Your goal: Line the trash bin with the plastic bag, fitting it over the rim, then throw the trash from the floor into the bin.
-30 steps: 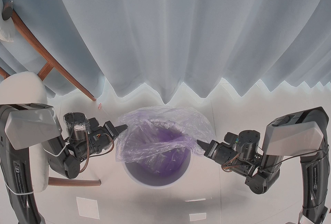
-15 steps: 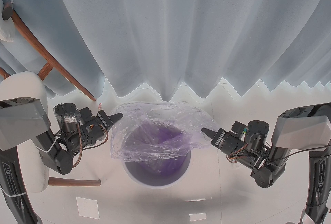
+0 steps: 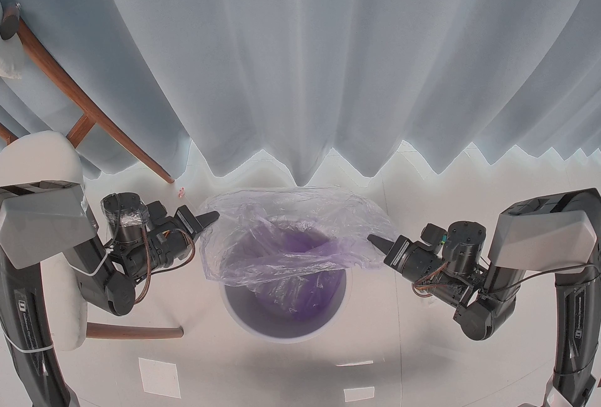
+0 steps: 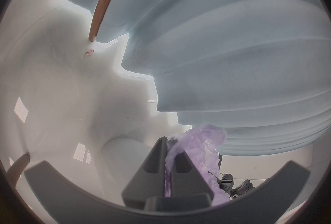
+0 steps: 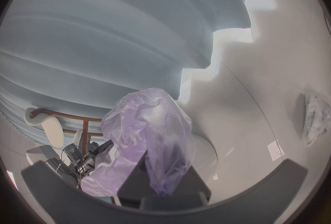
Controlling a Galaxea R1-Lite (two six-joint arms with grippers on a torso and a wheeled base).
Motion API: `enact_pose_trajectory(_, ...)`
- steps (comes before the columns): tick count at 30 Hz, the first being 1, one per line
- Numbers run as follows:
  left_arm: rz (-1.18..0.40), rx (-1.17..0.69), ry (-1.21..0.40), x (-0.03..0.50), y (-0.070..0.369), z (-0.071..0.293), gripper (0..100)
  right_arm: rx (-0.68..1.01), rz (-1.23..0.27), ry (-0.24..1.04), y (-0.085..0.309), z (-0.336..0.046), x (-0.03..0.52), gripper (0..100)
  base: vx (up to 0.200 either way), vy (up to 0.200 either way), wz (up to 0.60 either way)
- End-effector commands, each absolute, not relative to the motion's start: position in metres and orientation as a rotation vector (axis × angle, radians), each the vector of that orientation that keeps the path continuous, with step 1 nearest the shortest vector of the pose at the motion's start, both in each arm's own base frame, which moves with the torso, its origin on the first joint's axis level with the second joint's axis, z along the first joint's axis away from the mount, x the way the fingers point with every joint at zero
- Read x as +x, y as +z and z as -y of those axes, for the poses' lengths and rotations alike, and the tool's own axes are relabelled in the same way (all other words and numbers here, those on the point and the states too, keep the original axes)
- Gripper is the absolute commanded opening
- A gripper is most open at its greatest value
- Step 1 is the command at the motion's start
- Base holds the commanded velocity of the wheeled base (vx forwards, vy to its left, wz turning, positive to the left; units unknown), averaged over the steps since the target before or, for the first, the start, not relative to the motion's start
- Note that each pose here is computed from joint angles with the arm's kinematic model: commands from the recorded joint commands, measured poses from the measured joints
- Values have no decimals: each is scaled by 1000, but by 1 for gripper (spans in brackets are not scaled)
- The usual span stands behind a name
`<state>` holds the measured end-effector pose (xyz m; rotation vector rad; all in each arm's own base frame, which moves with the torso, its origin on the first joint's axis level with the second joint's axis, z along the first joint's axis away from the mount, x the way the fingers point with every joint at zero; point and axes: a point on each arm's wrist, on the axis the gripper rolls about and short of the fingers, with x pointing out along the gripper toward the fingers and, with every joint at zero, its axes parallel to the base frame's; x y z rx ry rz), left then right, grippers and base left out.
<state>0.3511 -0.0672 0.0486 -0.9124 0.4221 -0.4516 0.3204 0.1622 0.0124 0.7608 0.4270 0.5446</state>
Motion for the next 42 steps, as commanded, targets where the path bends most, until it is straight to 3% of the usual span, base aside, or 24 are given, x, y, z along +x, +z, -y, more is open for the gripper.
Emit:
enact_pose_trajectory(1, -458, -916, -431, 353, 34, 67, 0, 756, -440, 545, 4, -164, 320, 0, 0, 0, 0)
enact_pose_trajectory(25, -542, -919, -369, 337, 15, 59, 0, 739, -508, 539, -11, -168, 309, 0, 0, 0, 0)
enact_pose_trajectory(35, -501, -899, -413, 327, 34, 65, 0, 738, -454, 594, 16, -175, 301, 0, 0, 0, 0)
enact_pose_trajectory(36, -504, -897, -415, 326, 34, 66, 0, 737, -454, 599, 17, -177, 300, 100, 0, 0, 0)
enact_pose_trajectory(42, -468, -846, -426, 322, 42, 69, 0, 729, -465, 657, 42, -183, 265, 100, 0, 0, 0)
